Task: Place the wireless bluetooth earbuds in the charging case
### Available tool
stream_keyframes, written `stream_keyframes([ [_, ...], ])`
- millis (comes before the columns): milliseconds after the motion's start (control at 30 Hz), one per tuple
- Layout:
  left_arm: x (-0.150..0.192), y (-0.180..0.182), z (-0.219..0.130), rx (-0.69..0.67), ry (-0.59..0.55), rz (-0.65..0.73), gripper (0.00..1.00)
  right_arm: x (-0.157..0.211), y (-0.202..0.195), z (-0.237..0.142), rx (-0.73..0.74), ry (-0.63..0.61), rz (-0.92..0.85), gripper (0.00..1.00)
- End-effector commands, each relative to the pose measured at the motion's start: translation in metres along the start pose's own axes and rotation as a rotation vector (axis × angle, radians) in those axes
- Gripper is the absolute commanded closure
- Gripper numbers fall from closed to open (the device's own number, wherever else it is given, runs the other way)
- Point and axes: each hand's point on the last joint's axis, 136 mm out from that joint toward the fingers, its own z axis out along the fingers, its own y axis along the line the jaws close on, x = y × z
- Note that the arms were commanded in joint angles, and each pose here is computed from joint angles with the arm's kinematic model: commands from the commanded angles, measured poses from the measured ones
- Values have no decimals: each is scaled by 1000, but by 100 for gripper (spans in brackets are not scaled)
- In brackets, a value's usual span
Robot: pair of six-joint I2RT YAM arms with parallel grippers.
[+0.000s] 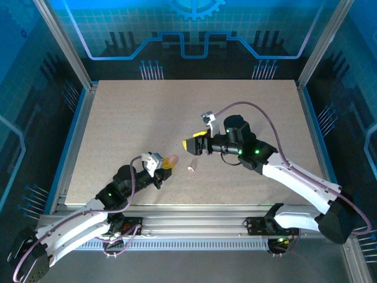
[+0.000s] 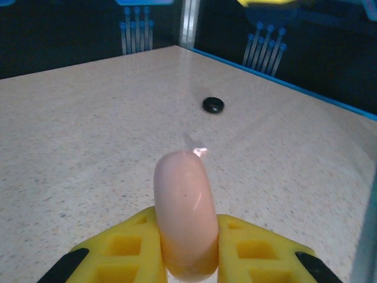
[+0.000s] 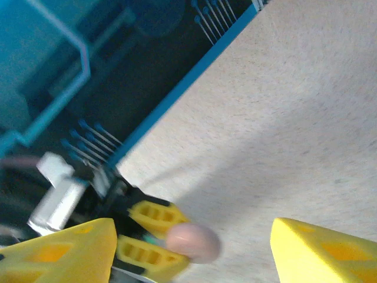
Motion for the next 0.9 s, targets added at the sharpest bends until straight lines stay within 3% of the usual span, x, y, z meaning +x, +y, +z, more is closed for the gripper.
stream_keyframes([
  [0, -5, -29, 1, 164, 49, 52, 89, 18, 13, -18, -75, 106, -420, 33],
  [167, -5, -48, 6, 286, 73, 41, 88, 47, 22, -30, -195, 199, -769, 41],
  [300, -7, -59, 8, 356, 99, 44, 88, 65, 22, -34, -265, 250, -929, 43],
  [867, -10, -66, 7, 404, 75, 76, 88, 100, 23, -4, -448, 449, -991, 47],
])
